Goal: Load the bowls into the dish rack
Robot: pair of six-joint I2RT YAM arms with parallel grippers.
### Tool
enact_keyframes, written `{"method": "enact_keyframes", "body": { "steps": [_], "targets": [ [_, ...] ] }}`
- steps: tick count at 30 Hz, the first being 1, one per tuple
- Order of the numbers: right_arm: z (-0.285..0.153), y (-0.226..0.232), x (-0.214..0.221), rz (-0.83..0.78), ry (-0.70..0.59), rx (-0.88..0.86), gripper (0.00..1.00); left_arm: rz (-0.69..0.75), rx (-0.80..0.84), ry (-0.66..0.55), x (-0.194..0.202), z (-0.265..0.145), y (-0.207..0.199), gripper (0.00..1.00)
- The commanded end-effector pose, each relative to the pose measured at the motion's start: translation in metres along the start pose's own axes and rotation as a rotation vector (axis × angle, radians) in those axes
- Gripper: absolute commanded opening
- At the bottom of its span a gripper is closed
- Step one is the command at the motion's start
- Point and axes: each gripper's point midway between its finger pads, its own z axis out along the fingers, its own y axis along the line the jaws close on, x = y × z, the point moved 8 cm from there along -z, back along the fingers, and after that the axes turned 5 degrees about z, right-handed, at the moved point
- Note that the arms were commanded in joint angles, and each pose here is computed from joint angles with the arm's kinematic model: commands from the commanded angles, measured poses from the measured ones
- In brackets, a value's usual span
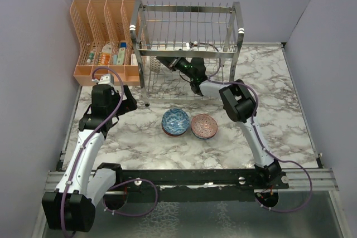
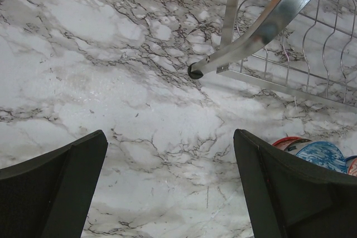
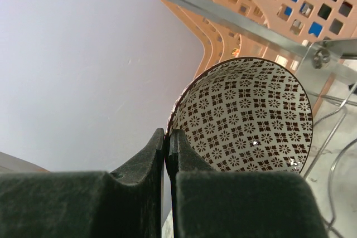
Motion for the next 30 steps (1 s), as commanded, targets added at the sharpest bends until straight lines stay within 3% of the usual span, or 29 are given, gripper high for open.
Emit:
{"method": "enact_keyframes", "body": {
  "steps": [1, 15, 18, 21, 24, 27, 30],
  "targets": [
    [0.006, 0.008, -0.014, -0.037, -0.01, -0.087, 0.01, 0.013, -0.012, -0.022, -0.008, -0.003, -0.001, 0.99],
    [0.001, -0.02, -0.011, -0.003, 0.007, -0.03, 0.04, 0.016, -0.01, -0.017, -0.008, -0.002, -0.001, 0.99],
    [0.0, -0.024, -0.009, 0.008, 0.006, -0.012, 0.15, 0.017, -0.011, -0.018, -0.008, -0.002, -0.001, 0.99],
    [0.0, -0.026, -0.01, 0.009, 0.004, -0.005, 0.19, 0.019, -0.009, -0.019, -0.008, -0.002, -0.001, 0.99],
    [0.0, -0.027, -0.011, -0.004, 0.005, -0.004, 0.28, 0.018, -0.008, -0.019, -0.008, -0.003, -0.002, 0.99],
    [-0.001, -0.026, -0.012, -0.021, 0.005, -0.007, 0.3, 0.02, -0.008, -0.017, -0.008, -0.002, -0.001, 0.99],
    [-0.003, -0.021, -0.013, -0.034, 0.008, -0.029, 0.39, 0.019, -0.007, -0.02, -0.008, -0.002, -0.002, 0.99]
  ]
}}
